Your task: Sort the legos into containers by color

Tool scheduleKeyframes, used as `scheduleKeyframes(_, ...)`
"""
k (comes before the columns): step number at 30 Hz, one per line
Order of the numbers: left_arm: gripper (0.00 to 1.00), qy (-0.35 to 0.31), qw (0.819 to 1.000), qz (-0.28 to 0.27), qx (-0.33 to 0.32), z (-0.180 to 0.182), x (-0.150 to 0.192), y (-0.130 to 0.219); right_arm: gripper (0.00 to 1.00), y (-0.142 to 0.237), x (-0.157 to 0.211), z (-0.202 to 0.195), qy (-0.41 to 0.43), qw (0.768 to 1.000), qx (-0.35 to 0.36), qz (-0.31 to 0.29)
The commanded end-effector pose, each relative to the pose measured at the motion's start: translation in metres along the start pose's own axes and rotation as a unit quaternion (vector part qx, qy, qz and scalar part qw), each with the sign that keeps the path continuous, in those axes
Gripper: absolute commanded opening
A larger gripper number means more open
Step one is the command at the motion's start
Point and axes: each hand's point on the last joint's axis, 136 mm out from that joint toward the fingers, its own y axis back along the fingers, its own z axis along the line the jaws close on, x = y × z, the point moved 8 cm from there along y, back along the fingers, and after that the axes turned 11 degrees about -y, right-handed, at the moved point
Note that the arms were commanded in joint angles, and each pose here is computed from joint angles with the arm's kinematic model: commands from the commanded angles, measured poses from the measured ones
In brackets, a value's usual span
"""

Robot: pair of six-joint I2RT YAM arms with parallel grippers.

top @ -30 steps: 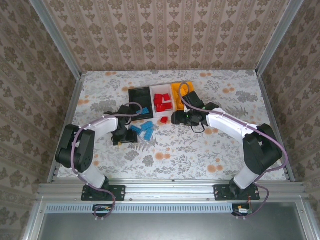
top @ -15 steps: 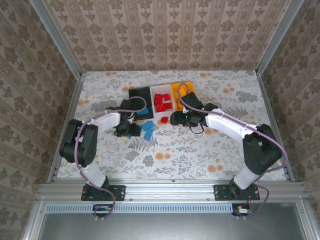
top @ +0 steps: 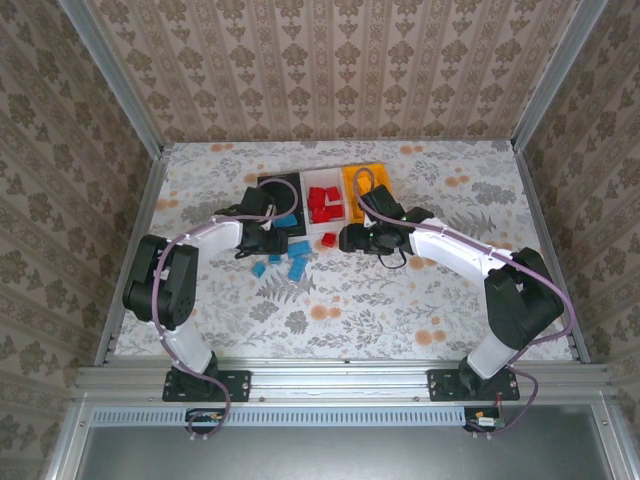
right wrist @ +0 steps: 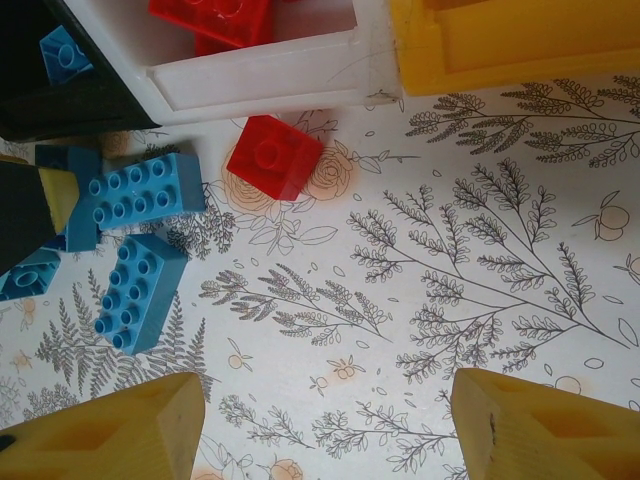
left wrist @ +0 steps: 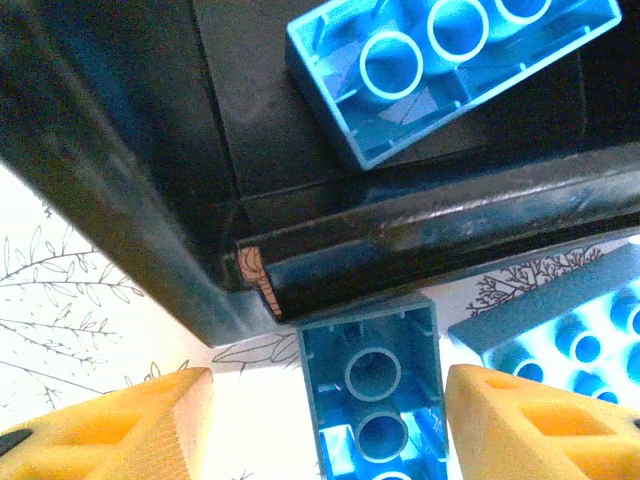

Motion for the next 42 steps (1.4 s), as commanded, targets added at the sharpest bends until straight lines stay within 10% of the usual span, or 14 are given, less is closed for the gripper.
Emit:
scheduleKeyframes(1,0.63,-0.003,1.000,0.020,0.000,-0.001,0.011,0.003,0.68,0.002,-0.002,0.006,-0.005,1.000,-0.005,-0.008)
scheduleKeyframes(16,0.32,-0.017,0.999,0.039,0.005,-0.010,0.015,-0.006,0.67,0.004,0.000,0.012,0.003,1.000,-0.002,-0.013)
scheduleKeyframes(28,0.29,-0.023,0.997,-0.054,0.058,-0.026,0.005,0.088,0.67,0.000,0.002,0.009,0.002,1.000,0.001,-0.012)
scheduleKeyframes(34,0.29,-0.030,0.991,-0.124,0.047,-0.024,-0.037,0.125,0.67,-0.011,0.008,0.011,-0.005,1.000,-0.005,0.001)
scheduleKeyframes(42,0.29,-0.043,0.992,-0.115,0.007,-0.012,-0.095,0.086,0.68,-0.015,0.033,0.018,0.017,1.000,0.000,0.024)
